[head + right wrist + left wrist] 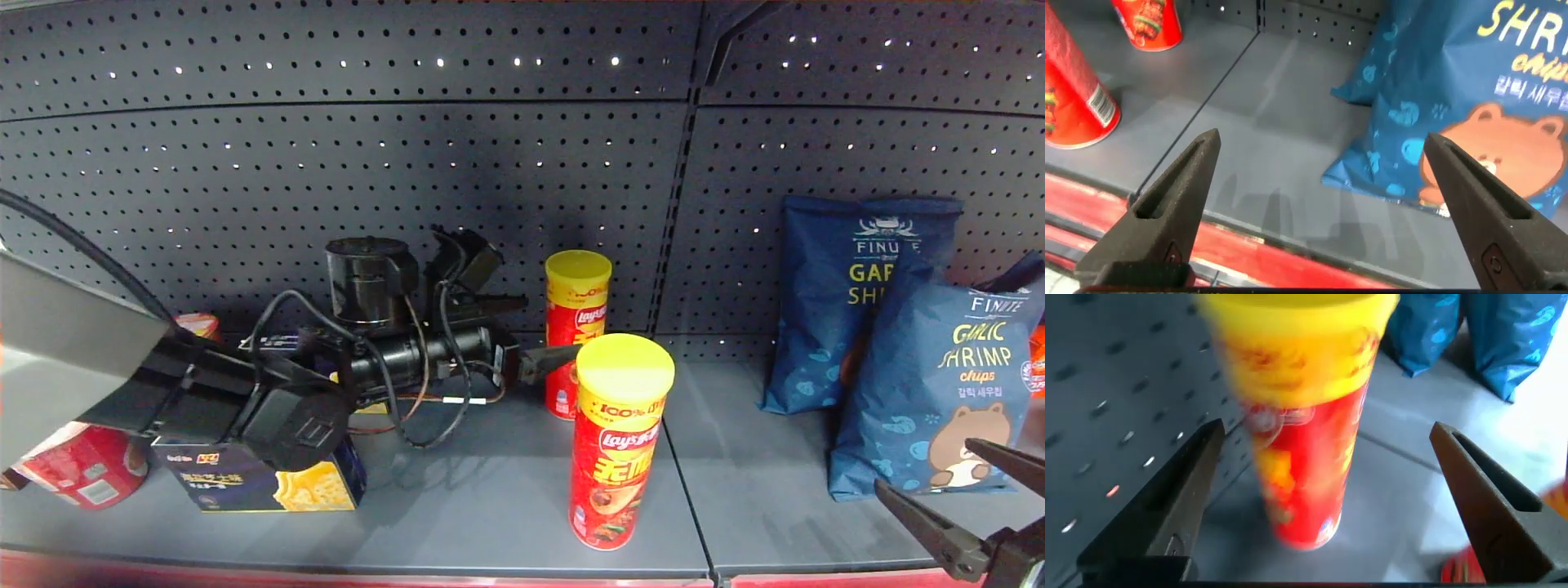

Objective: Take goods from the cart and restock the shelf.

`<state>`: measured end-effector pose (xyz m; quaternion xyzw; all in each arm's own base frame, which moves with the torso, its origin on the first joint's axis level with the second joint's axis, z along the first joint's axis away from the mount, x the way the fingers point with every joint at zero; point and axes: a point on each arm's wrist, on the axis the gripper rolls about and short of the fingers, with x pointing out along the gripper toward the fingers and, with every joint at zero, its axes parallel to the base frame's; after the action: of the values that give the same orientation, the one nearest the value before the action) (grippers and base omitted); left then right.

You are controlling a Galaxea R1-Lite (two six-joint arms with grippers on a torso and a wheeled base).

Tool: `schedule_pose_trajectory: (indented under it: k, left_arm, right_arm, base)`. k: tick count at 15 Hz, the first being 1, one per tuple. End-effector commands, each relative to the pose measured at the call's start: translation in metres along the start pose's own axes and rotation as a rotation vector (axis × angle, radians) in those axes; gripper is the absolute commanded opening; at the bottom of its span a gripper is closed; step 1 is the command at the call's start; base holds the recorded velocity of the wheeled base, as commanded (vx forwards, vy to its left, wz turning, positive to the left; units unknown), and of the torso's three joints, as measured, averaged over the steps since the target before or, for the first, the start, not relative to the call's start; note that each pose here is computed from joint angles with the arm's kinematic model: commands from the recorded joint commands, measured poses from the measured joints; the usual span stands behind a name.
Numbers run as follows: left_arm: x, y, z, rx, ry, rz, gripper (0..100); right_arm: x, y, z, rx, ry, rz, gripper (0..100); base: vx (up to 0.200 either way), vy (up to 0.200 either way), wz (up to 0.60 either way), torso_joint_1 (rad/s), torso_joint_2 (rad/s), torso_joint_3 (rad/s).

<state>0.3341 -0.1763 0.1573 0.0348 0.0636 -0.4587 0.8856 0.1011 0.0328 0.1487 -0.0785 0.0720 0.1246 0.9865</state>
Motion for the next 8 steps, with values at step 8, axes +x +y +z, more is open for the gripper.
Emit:
schedule_pose_trajectory:
  k: [8]
  left_arm:
    - [-0.082, -0.019, 0.038, 0.042, -0.089, 0.087, 100]
  right_arm:
    - [0.067, 0.014, 0.021, -0.023, 0.108, 0.058, 100]
  base:
    - [0.0, 0.0, 0.0, 0.0, 0.0, 0.0]
